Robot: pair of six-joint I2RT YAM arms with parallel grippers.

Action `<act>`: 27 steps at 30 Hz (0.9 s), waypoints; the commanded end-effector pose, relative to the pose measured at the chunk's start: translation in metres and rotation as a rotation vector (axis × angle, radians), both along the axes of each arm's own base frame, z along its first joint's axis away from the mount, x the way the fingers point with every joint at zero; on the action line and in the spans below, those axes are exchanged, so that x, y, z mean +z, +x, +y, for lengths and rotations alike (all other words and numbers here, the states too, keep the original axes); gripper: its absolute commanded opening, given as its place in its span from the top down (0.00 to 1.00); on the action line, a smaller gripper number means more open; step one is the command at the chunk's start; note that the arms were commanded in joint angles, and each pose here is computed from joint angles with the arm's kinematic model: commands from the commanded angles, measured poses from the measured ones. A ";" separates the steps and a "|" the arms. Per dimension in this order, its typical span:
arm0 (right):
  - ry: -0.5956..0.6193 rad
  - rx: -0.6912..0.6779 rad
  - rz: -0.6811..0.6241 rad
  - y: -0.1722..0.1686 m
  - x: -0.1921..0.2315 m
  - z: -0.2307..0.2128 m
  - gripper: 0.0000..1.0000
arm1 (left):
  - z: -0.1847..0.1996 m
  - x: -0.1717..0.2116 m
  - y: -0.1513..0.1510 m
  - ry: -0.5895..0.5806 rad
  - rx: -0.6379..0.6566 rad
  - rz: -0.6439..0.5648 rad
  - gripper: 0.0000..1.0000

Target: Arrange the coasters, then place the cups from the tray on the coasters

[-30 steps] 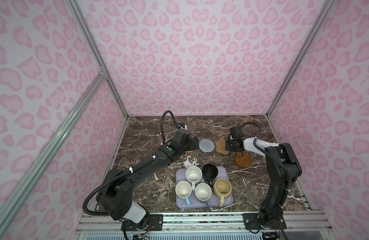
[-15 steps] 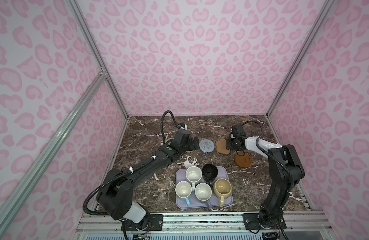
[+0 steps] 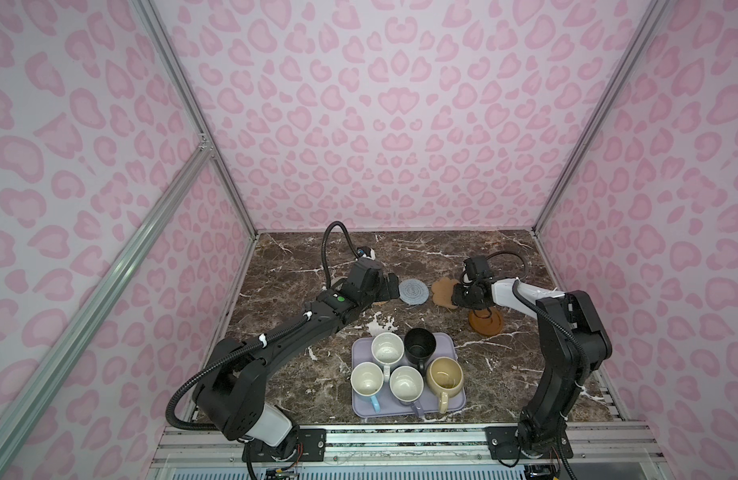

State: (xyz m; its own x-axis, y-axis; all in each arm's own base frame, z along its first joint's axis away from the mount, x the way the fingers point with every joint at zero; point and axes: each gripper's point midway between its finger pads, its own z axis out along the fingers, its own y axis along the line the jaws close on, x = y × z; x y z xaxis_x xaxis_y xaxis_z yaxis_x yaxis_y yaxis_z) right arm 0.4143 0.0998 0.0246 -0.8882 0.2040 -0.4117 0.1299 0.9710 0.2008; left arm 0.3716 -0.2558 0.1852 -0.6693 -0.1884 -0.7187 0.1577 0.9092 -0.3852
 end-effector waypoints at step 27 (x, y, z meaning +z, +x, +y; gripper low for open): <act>-0.111 -0.093 -0.047 -0.069 0.061 -0.066 0.11 | -0.098 0.086 -0.047 -0.065 -0.345 -0.134 0.03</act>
State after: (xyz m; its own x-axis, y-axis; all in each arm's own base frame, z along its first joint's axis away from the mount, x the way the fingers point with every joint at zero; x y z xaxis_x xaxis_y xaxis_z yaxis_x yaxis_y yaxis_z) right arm 0.3584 0.0456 0.0957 -0.8310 0.2125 -0.5141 0.1748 0.9771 0.1214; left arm 0.3335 -0.3345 0.2685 -0.5944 -0.0466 -0.8029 0.4420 0.8152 -0.3744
